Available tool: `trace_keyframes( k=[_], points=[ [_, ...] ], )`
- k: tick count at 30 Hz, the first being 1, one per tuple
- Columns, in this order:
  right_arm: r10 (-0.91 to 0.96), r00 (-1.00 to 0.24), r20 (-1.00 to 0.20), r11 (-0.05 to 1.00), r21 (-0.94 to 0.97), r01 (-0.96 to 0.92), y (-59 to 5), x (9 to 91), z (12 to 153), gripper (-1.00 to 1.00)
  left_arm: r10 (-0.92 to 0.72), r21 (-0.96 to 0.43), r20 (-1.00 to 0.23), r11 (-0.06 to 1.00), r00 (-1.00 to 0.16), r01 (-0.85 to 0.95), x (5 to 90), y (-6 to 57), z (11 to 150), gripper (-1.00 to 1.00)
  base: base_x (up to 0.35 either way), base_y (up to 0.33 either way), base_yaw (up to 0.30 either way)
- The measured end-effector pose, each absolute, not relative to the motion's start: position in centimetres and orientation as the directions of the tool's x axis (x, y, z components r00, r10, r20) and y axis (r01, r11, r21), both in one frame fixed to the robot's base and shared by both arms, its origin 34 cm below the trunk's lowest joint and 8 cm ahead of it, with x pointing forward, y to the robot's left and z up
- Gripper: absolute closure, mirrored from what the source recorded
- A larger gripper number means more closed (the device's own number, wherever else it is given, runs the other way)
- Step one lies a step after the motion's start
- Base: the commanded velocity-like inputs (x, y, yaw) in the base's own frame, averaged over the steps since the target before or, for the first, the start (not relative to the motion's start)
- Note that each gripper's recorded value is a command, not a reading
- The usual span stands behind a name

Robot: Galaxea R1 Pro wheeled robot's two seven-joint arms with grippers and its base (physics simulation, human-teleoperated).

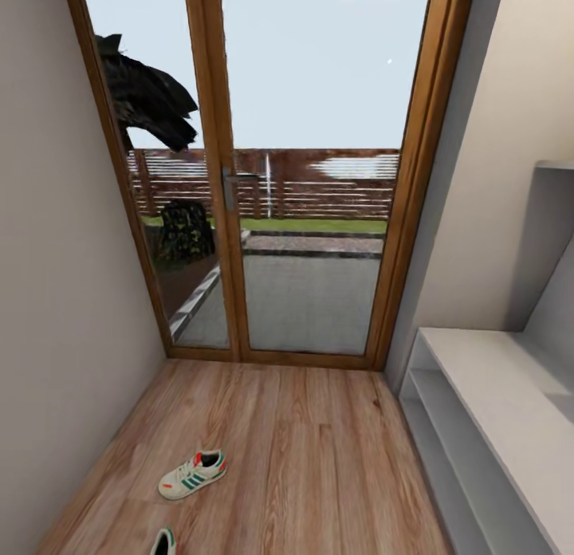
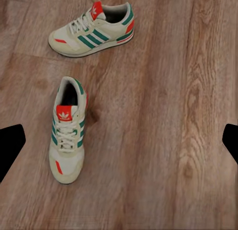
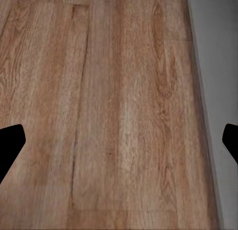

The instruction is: Pick up the two gym shoes and the two sandals from the corridor floor and place them onto the hallstand (shoe rack) in the corridor, making sure they are on the rack and not on the floor. Arrange them so the two gym shoes are next to each other and the two sandals are next to each other.

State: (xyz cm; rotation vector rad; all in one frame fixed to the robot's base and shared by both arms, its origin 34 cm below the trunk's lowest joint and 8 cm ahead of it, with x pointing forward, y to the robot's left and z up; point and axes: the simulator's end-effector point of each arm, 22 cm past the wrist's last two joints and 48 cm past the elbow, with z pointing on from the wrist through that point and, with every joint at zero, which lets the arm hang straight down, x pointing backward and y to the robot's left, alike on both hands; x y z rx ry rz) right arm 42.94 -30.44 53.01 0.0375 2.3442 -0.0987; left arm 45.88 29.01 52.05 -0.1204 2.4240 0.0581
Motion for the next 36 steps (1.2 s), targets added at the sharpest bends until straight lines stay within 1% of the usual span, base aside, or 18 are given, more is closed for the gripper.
trace_keyframes(
  k=[13,36],
  points=[
    [-0.003,-0.700,-0.714,0.997,-0.060,0.057,-30.43,42.94,53.01,-1.00,-0.073,0.010,-0.657,0.994,-0.751,-0.105,45.89,29.12,52.06,-1.00,0.329,-0.121,0.000],
    [-0.003,-0.700,-0.714,0.997,-0.060,0.057,-30.44,42.93,53.01,-1.00,-0.073,0.011,-0.657,0.994,-0.750,-0.105,45.90,29.18,52.07,-1.00,0.329,-0.075,0.000]
  ],
)
